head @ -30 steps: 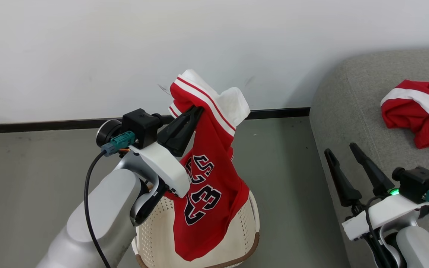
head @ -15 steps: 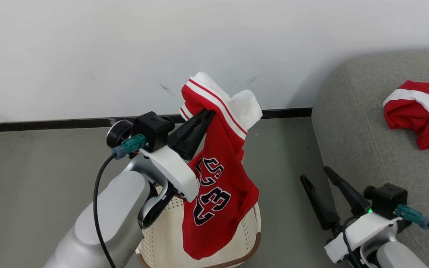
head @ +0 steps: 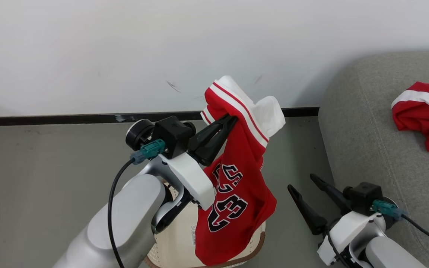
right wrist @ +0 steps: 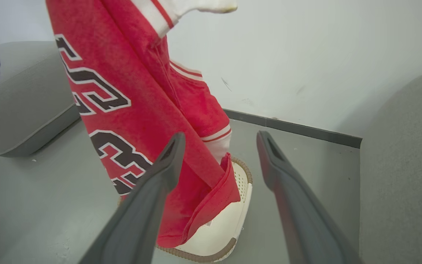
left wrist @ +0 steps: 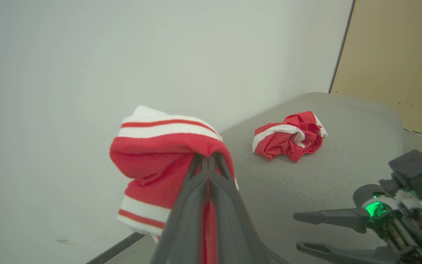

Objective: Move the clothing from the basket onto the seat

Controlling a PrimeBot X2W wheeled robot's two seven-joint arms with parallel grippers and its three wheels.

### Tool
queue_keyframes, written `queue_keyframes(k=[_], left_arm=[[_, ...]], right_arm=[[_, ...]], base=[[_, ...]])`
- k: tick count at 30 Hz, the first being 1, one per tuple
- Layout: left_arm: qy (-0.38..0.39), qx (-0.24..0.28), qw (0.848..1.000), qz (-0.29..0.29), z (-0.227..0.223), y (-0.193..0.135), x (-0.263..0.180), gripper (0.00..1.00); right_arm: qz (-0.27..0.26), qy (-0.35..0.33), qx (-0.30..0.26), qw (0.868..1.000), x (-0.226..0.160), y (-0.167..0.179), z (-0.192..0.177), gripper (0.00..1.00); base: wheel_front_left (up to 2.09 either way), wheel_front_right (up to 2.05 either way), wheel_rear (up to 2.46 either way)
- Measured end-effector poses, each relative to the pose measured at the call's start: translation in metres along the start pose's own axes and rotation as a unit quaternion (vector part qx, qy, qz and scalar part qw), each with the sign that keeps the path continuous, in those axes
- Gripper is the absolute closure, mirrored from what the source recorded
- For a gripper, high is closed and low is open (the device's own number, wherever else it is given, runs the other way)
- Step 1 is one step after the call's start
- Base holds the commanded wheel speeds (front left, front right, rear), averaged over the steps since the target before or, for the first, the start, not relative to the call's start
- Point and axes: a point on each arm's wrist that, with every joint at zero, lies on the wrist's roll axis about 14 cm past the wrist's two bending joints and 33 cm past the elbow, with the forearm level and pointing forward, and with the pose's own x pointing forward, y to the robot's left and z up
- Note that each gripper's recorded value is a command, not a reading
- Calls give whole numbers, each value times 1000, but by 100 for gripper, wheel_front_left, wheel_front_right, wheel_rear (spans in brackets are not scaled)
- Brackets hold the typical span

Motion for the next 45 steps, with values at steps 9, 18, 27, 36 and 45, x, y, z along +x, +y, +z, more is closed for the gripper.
queue_keyframes(k=[9,18,27,36,45], left_arm=[[3,7,1000,-26,2,-15,0,100],[15,10,999,-43,-4,-22,-1,100],[20,15,998,-50,-7,-22,0,100],[24,17,998,-55,-10,-21,-1,100],[24,21,998,-56,-8,-18,-1,100]], right_arm=[[62,25,-31,997,18,24,-9,0],[121,49,-46,990,34,47,-20,0],[183,56,-56,980,49,77,-21,0],[203,62,-51,976,58,86,-22,25],[198,64,-29,978,61,86,-21,100]], base=[[0,0,0],[0,0,0],[0,0,0],[0,0,0],[0,0,0]])
